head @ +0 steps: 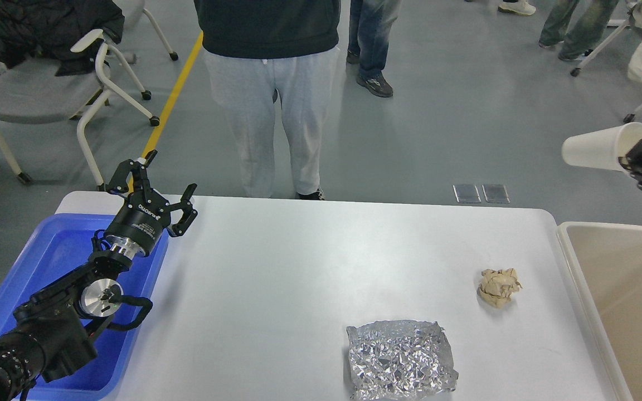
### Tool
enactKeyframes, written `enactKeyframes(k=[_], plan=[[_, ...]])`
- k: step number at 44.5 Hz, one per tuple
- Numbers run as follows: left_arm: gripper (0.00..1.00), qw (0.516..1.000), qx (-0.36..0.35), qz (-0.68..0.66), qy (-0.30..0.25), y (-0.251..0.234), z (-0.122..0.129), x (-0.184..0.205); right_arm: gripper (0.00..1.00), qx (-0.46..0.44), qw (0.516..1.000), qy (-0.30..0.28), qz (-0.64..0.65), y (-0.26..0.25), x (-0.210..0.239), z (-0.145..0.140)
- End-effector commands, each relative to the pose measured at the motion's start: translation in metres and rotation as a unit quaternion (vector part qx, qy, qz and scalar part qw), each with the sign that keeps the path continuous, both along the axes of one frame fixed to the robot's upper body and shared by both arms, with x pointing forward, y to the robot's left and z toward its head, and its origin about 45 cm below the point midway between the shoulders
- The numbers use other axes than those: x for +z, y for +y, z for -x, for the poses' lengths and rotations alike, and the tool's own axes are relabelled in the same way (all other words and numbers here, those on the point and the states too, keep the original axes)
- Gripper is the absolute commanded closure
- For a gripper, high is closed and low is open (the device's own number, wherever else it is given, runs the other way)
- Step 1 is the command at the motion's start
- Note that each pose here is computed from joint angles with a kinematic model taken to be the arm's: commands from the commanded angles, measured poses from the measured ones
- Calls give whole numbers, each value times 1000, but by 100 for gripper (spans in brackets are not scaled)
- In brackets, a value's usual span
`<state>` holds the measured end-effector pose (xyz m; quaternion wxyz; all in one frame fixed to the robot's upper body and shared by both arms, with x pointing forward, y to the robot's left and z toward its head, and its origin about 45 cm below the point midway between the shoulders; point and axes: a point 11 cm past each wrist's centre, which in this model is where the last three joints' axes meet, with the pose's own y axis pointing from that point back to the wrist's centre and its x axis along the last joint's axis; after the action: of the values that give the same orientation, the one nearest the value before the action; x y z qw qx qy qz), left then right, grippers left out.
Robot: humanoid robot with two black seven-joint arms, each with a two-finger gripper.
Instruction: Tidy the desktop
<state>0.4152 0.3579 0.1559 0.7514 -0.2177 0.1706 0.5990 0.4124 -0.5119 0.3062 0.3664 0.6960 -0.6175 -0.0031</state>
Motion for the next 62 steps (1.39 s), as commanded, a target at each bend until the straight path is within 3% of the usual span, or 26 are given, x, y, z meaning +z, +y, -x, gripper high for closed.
enactKeyframes(k=[1,9,23,62], plan=[[0,1000,-1,0,0,0,0,0,100,-197,980,-20,-4,-83,-26,15],[0,1000,0,0,0,0,0,0,100,-306,952,-22,-14,-109,-61,32],[0,1000,0,0,0,0,0,0,100,-400,915,-16,-50,-111,-114,66],[0,1000,1,0,0,0,0,0,100,-446,889,58,-89,-97,-204,133]])
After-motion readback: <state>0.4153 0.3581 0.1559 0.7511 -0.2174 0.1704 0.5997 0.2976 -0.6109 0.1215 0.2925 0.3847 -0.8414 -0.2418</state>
